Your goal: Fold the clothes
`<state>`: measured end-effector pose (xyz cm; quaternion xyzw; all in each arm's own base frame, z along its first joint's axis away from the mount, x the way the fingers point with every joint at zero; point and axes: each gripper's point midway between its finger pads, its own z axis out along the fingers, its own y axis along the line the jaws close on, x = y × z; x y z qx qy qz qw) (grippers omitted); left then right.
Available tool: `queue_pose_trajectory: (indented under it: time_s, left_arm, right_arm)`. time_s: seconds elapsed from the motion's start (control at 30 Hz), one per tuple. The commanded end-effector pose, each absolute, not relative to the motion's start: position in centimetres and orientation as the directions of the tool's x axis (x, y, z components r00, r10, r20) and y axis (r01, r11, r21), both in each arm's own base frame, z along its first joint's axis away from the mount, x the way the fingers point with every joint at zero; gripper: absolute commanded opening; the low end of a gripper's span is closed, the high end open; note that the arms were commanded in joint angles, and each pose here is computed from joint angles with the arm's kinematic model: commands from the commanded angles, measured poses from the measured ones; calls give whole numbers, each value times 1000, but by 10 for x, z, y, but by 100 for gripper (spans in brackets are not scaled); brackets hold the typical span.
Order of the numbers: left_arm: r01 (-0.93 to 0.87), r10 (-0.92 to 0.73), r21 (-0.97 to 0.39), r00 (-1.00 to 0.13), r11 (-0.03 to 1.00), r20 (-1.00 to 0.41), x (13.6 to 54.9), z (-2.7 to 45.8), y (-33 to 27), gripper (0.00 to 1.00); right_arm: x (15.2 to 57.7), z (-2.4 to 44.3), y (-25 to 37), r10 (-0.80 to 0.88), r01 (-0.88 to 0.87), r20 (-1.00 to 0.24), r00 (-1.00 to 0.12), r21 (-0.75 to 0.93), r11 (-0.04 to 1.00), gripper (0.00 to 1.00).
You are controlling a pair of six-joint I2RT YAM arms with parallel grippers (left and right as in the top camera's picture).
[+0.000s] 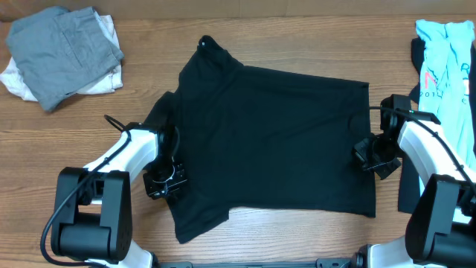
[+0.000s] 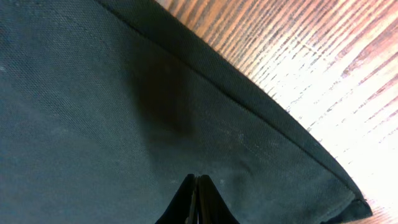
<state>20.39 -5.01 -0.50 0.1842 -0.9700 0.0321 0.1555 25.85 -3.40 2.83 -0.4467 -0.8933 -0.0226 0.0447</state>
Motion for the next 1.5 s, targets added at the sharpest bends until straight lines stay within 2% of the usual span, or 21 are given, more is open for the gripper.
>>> queue_pose_trajectory:
  time_s: [0.0,0.4,0.7,0.97,1.13,1.17,1.2,1.23,1.27,1.3,1.33,1.47]
  left_arm:
    - [-371,-364,47,-866,927,342,199,-16,-43,4]
    - [-483,-481,110,-768,869,424,180,-11,-20,4]
    - [-507,-506,121,-750,854,427,175,-2,-20,4]
    - [-526,-511,-11,-831,850,222,201,42,-21,4]
    - [-481,-476,-110,-877,870,70,210,81,-23,4]
    - [-457,-458,-132,-889,879,29,212,90,-23,6]
    - [-433,-440,-151,-898,888,-9,213,98,-25,13]
    - [-417,-428,-165,-903,894,-39,213,104,-27,26]
    - [-396,-414,-181,-908,900,-71,213,111,-29,46]
    - [-370,-394,-202,-914,907,-94,213,117,-33,67]
    - [-336,-368,-233,-923,913,-111,213,122,-39,98]
    - [-159,-227,-389,-964,907,-136,214,136,-72,100]
  right_arm:
    - [267,36,-34,791,794,77,-607,29,607,4]
    - [269,35,-34,791,794,71,-607,34,607,4]
    - [270,35,-35,791,794,66,-608,38,607,4]
    - [275,40,-36,792,794,56,-608,48,606,4]
    - [289,68,-39,780,779,16,-625,76,622,4]
    - [291,78,-40,780,778,-2,-625,83,623,4]
    - [292,86,-41,778,774,-20,-628,91,627,6]
    - [294,95,-40,769,762,-41,-638,108,638,10]
    - [295,102,-39,759,750,-58,-649,120,650,20]
    - [295,109,-39,752,740,-77,-655,135,659,52]
    - [293,114,-39,752,739,-86,-654,142,659,100]
    - [286,119,-28,712,696,-50,-700,175,697,100]
